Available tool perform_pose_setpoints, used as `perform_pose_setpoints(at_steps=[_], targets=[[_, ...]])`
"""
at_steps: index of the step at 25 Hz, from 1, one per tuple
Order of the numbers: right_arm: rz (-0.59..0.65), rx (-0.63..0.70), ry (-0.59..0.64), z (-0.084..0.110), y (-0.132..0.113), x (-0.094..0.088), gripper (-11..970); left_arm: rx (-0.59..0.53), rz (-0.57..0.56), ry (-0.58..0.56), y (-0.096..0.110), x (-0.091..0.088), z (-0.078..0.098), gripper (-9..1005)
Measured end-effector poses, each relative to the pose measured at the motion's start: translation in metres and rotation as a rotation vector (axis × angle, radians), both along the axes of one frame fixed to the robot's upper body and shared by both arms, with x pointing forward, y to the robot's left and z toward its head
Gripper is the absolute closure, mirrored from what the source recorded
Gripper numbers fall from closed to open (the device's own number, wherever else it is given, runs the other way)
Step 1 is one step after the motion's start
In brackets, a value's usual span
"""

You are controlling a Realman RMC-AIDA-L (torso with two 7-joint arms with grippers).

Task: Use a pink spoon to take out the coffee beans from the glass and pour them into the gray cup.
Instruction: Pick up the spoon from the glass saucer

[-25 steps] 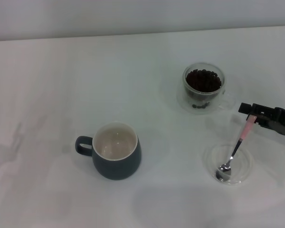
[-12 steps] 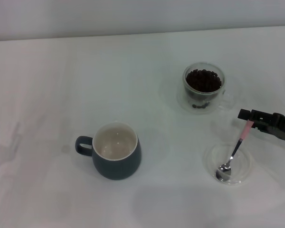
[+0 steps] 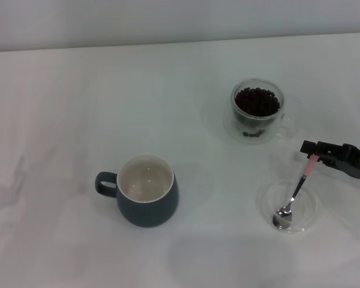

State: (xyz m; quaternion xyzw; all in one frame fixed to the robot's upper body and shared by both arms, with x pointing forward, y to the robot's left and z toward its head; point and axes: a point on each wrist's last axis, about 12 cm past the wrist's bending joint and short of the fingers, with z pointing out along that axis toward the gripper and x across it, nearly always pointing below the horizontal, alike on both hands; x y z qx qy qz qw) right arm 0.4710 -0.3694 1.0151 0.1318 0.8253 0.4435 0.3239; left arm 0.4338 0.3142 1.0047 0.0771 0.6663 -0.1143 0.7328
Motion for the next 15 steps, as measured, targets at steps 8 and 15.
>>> perform_pose_setpoints(at_steps=[8, 15], targets=[[0.001, -0.007, 0.002, -0.0003, 0.0006, 0.0016, 520, 0.000, -0.005, -0.004, -0.0001, -0.0002, 0.0006, 371], [-0.013, -0.018, 0.009, -0.0016, 0.0010, 0.0050, 559, 0.001, -0.009, -0.009, -0.0008, 0.0020, 0.0015, 372]])
